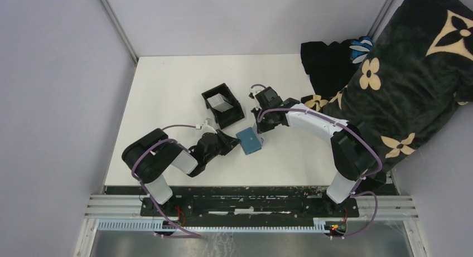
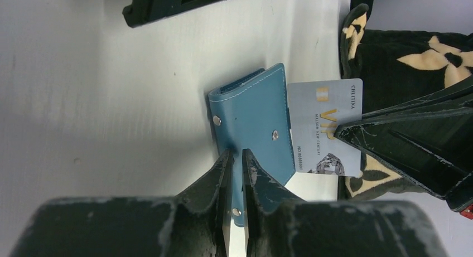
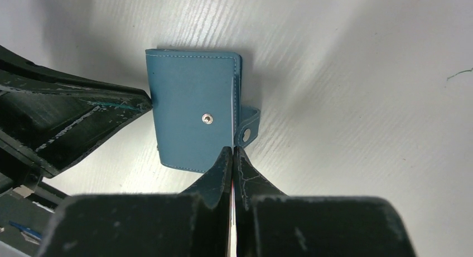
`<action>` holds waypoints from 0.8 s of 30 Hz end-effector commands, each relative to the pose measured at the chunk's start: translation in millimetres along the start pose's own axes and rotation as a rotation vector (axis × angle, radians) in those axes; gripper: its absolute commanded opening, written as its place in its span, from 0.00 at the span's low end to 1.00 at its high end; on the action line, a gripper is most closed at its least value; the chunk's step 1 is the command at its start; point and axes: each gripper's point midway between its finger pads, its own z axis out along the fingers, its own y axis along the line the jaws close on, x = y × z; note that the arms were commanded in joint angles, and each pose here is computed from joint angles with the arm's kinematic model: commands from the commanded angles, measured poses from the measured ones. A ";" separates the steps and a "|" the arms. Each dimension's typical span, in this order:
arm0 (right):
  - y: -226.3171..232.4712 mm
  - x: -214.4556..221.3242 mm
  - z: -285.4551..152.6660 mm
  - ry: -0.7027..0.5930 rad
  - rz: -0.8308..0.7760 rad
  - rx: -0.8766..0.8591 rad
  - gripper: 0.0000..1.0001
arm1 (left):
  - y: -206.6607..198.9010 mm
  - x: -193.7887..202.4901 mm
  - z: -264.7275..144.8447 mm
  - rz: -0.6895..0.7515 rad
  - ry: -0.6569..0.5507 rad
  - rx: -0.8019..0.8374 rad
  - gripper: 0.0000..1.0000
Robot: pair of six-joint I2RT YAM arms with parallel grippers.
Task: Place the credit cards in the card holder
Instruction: Adjust the card holder at the center of the board.
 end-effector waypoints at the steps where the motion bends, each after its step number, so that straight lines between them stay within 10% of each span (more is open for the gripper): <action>1: -4.1 -15.7 -1.2 -0.031 -0.039 0.039 0.01 | 2.2 -0.3 7.0 0.061 0.007 -0.015 0.18; 24: -17.4 -21.3 -2.9 -0.083 0.001 0.057 0.01 | 13.8 4.4 13.8 0.072 0.026 -0.063 0.15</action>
